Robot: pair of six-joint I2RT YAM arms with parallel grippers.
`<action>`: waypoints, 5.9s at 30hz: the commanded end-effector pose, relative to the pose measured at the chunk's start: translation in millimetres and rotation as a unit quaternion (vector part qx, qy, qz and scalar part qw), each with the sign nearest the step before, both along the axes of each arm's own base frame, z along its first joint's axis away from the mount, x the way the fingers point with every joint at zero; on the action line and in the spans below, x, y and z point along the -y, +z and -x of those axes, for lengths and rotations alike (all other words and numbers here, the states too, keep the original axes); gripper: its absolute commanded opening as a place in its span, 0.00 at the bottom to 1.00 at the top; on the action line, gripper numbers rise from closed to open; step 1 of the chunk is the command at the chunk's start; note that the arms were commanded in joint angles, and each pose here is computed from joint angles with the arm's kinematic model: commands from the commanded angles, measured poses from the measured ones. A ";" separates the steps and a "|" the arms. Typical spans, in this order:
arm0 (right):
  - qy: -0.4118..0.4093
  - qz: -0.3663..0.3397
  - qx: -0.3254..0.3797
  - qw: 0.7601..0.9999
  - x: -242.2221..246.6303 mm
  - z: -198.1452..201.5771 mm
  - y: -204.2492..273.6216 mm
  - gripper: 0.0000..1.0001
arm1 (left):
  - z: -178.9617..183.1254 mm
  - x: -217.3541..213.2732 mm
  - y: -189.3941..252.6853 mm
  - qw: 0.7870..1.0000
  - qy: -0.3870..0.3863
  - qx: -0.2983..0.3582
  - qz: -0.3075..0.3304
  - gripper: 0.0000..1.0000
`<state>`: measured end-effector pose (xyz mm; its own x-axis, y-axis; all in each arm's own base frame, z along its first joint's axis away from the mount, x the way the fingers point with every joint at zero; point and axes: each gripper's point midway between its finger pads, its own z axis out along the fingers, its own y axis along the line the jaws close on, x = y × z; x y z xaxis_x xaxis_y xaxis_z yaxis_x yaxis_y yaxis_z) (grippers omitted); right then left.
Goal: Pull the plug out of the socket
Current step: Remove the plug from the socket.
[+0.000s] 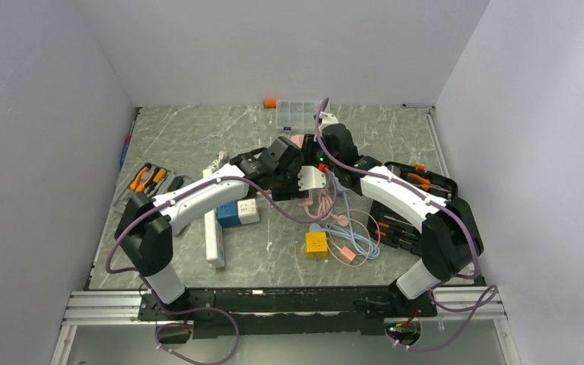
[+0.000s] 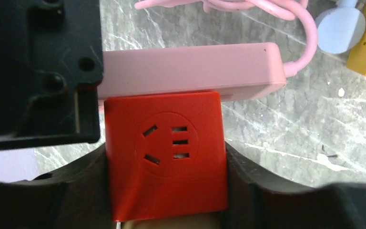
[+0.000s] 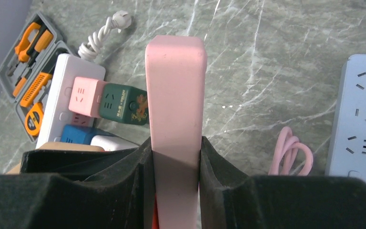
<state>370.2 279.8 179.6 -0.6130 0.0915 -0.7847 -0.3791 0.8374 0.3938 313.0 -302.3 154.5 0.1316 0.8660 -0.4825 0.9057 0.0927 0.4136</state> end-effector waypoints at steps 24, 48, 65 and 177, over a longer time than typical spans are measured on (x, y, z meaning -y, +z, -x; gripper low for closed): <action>-0.096 0.042 0.006 0.995 68.2 -30.3 -42.9 0.00 | -7.1 -36.4 74.1 0.995 0.047 0.089 0.021 0.00; 0.012 -0.098 0.004 0.995 56.1 11.8 -1.7 1.00 | -20.0 -51.9 62.8 0.994 0.089 0.053 0.042 0.00; 0.103 -0.132 0.026 0.986 16.0 72.1 2.1 1.00 | -58.9 -48.9 65.8 0.987 0.136 0.063 0.050 0.00; -0.234 0.046 -0.038 0.970 135.3 -17.7 -67.4 1.00 | 10.5 -43.3 45.0 0.984 0.126 -0.083 0.090 0.00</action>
<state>377.6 156.6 72.3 -0.6461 0.2806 -0.7098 0.0559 0.9449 0.3226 289.2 -231.3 192.7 -0.1519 0.8284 -0.5392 0.9062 0.3345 0.2585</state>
